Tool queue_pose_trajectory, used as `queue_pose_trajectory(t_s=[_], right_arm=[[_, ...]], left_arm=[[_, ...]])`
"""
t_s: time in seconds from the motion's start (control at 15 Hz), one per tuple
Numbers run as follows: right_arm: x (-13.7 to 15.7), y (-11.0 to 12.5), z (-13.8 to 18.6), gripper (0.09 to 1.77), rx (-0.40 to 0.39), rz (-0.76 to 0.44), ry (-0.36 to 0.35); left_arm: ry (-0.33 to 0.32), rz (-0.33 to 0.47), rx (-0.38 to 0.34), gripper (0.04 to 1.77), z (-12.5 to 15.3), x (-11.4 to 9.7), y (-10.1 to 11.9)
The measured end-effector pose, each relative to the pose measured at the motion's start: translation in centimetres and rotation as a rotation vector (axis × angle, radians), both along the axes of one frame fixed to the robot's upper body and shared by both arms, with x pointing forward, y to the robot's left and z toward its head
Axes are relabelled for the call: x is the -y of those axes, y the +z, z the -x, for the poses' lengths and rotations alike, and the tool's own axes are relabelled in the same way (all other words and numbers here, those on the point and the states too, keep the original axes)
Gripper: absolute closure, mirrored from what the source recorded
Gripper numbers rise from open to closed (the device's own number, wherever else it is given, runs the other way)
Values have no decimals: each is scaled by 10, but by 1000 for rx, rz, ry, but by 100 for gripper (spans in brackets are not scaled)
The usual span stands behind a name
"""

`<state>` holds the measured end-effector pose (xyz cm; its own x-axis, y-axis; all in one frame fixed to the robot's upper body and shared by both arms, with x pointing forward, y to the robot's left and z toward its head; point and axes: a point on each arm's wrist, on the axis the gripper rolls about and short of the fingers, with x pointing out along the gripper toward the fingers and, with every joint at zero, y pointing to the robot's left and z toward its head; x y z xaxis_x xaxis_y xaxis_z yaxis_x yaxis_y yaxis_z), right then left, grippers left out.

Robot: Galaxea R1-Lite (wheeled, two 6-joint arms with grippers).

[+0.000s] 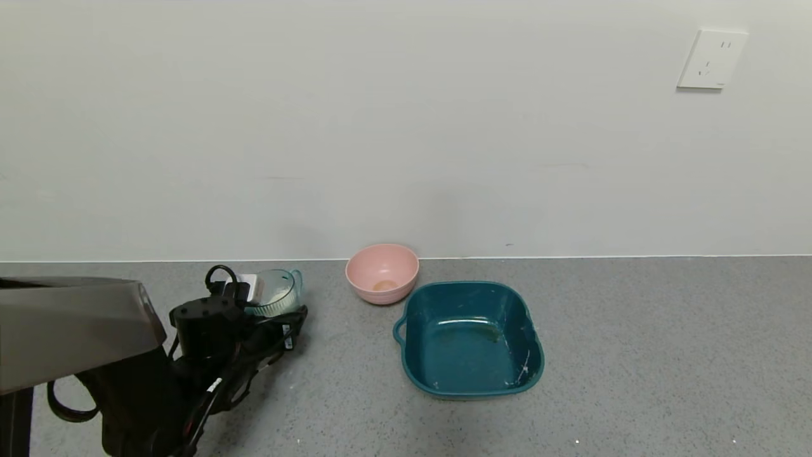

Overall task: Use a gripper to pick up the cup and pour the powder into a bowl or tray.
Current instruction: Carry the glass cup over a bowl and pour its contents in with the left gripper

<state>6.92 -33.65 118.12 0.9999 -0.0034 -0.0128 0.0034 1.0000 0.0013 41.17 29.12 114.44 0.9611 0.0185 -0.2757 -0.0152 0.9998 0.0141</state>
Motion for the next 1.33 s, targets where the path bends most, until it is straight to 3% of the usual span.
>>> queue_pose_trajectory(t_s=[0.2, 0.47, 0.73, 0.93, 1.33], right_arm=[[0, 0, 0, 16, 0, 0, 0], [0, 0, 0, 16, 0, 0, 0], [0, 0, 0, 16, 0, 0, 0], [0, 0, 0, 16, 0, 0, 0], [0, 0, 0, 16, 0, 0, 0]], left_arm=[[-20, -21, -46, 50, 0, 5, 31], [-69, -54, -32, 50, -2, 28, 89], [-90, -158, 8, 50, 4, 59, 132], [-127, -236, 27, 50, 10, 83, 144], [-278, -500, 44, 50, 20, 112, 142]])
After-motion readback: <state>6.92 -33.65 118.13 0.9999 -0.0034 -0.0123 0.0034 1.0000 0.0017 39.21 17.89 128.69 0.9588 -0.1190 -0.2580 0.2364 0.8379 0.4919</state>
